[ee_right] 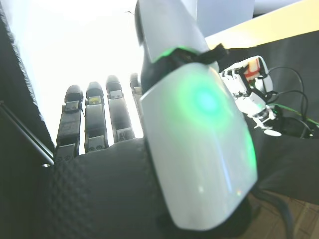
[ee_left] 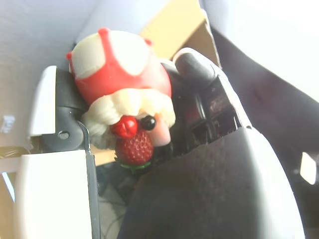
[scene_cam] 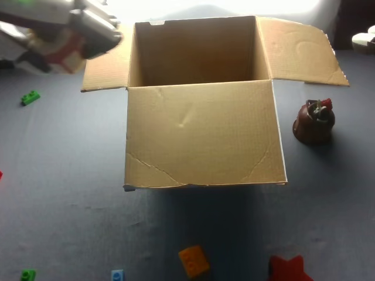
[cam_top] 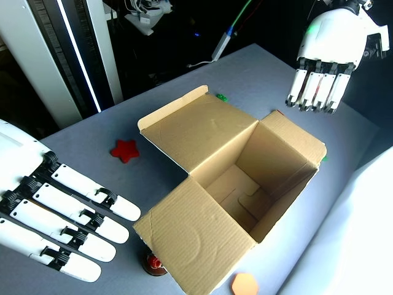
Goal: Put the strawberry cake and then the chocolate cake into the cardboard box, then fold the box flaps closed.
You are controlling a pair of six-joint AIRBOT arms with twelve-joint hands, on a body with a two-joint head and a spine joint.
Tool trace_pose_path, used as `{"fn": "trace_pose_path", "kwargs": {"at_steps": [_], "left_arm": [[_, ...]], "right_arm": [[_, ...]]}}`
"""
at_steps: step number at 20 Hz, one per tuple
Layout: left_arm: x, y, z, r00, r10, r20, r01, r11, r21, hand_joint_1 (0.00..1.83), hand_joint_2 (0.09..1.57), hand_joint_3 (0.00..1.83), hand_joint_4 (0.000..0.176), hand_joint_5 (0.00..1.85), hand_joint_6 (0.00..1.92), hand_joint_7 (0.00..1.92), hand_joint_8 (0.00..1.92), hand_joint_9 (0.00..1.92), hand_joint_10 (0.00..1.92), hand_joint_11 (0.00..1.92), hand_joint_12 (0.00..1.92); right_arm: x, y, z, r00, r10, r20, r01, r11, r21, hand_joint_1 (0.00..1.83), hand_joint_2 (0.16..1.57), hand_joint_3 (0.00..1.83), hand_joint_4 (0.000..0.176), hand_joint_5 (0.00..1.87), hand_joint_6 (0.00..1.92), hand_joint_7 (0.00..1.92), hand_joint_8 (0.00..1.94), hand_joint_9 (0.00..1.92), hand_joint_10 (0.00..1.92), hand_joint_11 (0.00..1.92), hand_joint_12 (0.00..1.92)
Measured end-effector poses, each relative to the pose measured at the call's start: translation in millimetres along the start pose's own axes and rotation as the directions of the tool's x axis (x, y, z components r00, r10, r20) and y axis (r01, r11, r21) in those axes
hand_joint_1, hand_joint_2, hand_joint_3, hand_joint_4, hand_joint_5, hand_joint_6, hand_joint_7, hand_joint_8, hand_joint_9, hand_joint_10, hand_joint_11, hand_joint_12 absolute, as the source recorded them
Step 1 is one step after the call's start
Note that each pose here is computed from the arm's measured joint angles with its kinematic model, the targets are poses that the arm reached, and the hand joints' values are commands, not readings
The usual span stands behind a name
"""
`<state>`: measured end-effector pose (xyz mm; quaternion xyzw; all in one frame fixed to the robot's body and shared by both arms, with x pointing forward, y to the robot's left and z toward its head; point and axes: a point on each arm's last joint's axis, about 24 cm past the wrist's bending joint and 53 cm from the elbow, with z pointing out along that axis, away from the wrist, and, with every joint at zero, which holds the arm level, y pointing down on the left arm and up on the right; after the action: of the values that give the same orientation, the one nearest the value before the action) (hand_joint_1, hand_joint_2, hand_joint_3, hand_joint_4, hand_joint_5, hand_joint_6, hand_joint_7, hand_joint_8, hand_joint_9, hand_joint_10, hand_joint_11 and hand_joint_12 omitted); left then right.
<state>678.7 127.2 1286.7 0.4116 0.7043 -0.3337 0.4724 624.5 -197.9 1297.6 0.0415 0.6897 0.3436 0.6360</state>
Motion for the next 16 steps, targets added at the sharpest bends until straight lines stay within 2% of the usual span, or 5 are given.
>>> {"fn": "trace_pose_path", "kwargs": {"at_steps": [3, 5, 6, 12, 16], "left_arm": [[-9.8, -16.1, 22.3, 0.9994, 0.031, -0.015, -0.031, 0.9983, 0.049, 1.23, 1.4, 0.0, 0.0, 0.43, 1.75, 0.45, 1.77, 0.48, 1.89, 0.36, 1.92], [-15.5, -21.0, 33.3, 0.9989, 0.043, -0.02, -0.042, 0.997, 0.065, 1.23, 1.4, 0.0, 0.0, 0.44, 1.72, 0.44, 1.78, 0.47, 1.92, 0.36, 1.92], [-17.9, -22.9, 38.1, 0.9985, 0.05, -0.022, -0.048, 0.9963, 0.071, 1.23, 1.4, 0.0, 0.0, 0.43, 1.76, 0.45, 1.76, 0.48, 1.89, 0.36, 1.92], [-31.3, -22.2, 66.3, 0.9976, 0.062, -0.032, -0.059, 0.9948, 0.083, 1.23, 1.41, 0.0, 0.0, 0.42, 1.84, 0.44, 1.74, 0.48, 1.86, 0.33, 1.92], [-24.9, -28.1, 88.6, 0.9953, 0.073, -0.064, -0.066, 0.9923, 0.104, 1.23, 1.4, 0.0, 0.0, 0.42, 1.76, 0.46, 1.76, 0.5, 1.88, 0.38, 1.92]], "right_arm": [[0.0, 0.0, 0.0, 1.0, -0.001, 0.0, 0.001, 1.0, 0.0, 1.15, 1.05, 0.0, 0.03, 0.02, 0.0, 0.0, 0.0, 0.0, 0.0, 0.0, 0.0], [0.0, 0.0, 0.0, 1.0, 0.0, 0.0, 0.0, 1.0, 0.0, 1.11, 1.08, 0.0, 0.029, 0.02, 0.0, 0.0, 0.0, 0.0, 0.0, 0.0, 0.0], [-0.1, 0.0, 0.0, 1.0, -0.001, 0.0, 0.001, 1.0, 0.0, 1.12, 1.07, 0.0, 0.03, 0.03, 0.0, 0.0, 0.0, 0.0, 0.0, 0.0, 0.0], [-0.4, 0.1, 0.1, 1.0, -0.001, 0.002, 0.001, 1.0, 0.0, 1.08, 1.09, 0.0, 0.028, 0.04, 0.0, 0.02, 0.01, 0.0, 0.0, 0.0, 0.0], [-1.0, 0.3, 0.2, 1.0, -0.012, 0.006, 0.012, 1.0, -0.001, 1.07, 1.09, 0.0, 0.026, 0.03, 0.0, 0.02, 0.0, 0.0, 0.0, 0.0, 0.0]]}}
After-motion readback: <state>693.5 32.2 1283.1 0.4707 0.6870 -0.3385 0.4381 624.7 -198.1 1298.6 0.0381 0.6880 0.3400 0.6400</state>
